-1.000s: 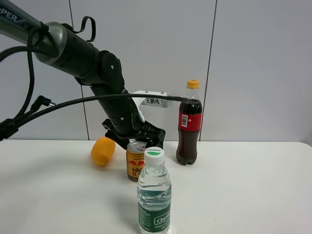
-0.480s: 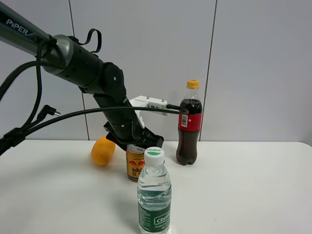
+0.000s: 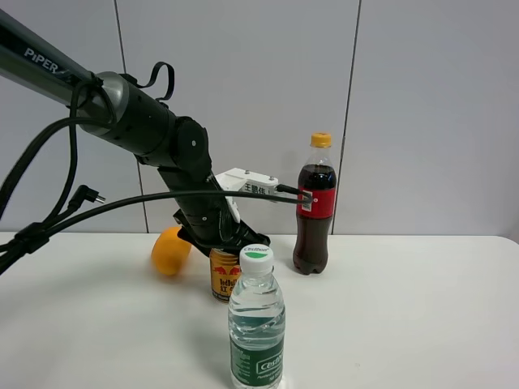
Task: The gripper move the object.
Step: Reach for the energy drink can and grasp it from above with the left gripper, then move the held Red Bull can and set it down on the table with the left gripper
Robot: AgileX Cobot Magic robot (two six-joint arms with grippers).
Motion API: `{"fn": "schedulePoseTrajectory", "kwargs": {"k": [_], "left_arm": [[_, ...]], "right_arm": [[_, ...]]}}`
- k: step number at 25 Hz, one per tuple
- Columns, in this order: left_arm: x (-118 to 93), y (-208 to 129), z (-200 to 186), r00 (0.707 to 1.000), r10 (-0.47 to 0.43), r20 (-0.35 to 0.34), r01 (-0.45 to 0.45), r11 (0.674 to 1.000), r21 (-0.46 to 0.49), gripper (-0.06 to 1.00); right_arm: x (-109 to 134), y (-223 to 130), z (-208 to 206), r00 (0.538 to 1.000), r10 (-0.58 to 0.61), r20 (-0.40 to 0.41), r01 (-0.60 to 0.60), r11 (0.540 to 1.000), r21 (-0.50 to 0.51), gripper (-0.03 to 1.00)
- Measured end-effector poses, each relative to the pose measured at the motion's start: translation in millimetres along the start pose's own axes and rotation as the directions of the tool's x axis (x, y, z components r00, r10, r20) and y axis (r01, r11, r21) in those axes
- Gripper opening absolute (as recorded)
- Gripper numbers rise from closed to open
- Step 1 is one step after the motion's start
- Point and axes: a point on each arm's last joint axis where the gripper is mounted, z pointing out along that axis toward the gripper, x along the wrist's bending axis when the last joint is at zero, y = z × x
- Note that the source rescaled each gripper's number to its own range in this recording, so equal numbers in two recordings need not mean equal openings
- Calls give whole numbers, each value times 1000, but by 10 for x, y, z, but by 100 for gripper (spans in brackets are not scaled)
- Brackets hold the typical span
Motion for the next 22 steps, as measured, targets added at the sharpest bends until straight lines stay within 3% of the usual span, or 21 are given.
{"fn": "schedulePoseTrajectory", "kwargs": {"k": [2,3,4,16,22], "left_arm": [[0,0,0,1000,1,0,-1,1000,0,49],[0,0,0,1000,2,0,-2,1000,0,18],[0,0,0,1000,4,0,-4,1000,0,0],[-2,9,-48,999,35,-4,-35,999,8,3],[-4,171,-413,999,48,-16,-48,997,-62,3]], "right_arm": [[0,0,0,1000,0,0,0,1000,0,100],[0,0,0,1000,0,0,0,1000,0,100],[0,0,0,1000,0,0,0,1000,0,100],[0,0,0,1000,0,0,0,1000,0,100],[0,0,0,1000,0,0,0,1000,0,100]]}}
